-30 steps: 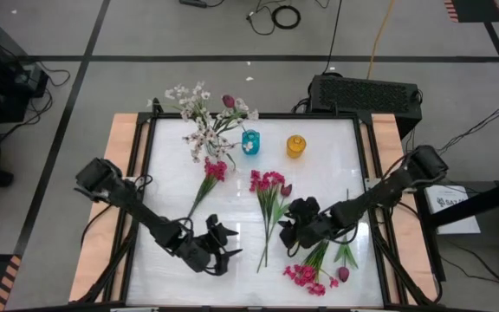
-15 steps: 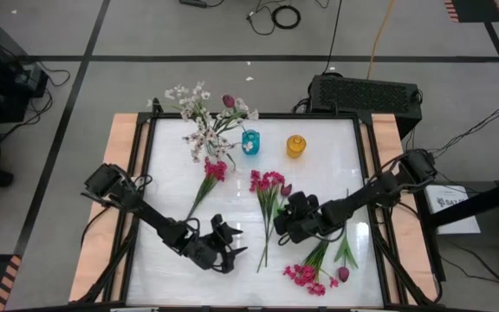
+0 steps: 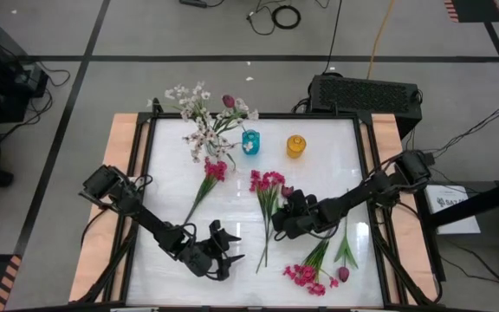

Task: Sort flowers into vase by color
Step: Put the top red tulip into the blue vase

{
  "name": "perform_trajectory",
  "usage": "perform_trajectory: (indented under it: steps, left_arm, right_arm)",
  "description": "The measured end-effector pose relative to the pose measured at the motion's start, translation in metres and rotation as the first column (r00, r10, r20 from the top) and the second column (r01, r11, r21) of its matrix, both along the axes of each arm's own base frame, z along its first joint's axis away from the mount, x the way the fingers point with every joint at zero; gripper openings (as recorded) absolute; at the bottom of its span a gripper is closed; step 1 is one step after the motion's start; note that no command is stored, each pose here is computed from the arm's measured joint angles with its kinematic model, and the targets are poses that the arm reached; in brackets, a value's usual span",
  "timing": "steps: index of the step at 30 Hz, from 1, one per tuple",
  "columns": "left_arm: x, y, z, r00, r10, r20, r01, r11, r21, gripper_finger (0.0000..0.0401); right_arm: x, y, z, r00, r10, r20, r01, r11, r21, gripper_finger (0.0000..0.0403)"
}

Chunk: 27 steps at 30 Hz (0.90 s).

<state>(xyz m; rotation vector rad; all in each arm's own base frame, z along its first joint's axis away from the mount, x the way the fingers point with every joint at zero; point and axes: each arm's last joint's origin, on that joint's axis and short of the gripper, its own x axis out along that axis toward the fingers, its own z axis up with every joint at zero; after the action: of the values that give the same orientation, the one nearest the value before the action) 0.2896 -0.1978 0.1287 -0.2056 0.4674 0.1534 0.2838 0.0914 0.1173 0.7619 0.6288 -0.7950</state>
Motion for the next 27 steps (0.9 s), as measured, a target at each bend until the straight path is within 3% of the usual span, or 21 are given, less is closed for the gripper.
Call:
perform_trajectory:
  steps: [7, 15, 22, 27]
  left_arm:
    - [0.000, 0.000, 0.000, 1.000, -0.001, -0.001, 0.001, 1.000, 0.000, 0.0269]
    - [0.000, 0.000, 0.000, 1.000, -0.004, -0.002, 0.004, 1.000, 0.008, 0.0269]
    - [0.000, 0.000, 0.000, 1.000, -0.005, -0.002, 0.005, 1.000, 0.009, 0.0269]
    - [0.000, 0.000, 0.000, 1.000, -0.016, -0.001, 0.016, 0.999, 0.029, 0.0269]
  right_arm:
    - [0.001, -0.002, -0.004, 1.000, -0.021, -0.006, 0.021, 1.000, -0.007, 0.0111]
    - [0.001, -0.005, -0.004, 0.998, -0.056, 0.011, 0.056, 0.998, -0.019, 0.0011]
    - [0.002, -0.004, 0.000, 0.996, -0.075, 0.047, 0.076, 0.997, -0.023, 0.0007]
    - [-0.001, 0.004, 0.028, 0.991, -0.030, 0.132, 0.040, 0.997, -0.069, 0.0003]
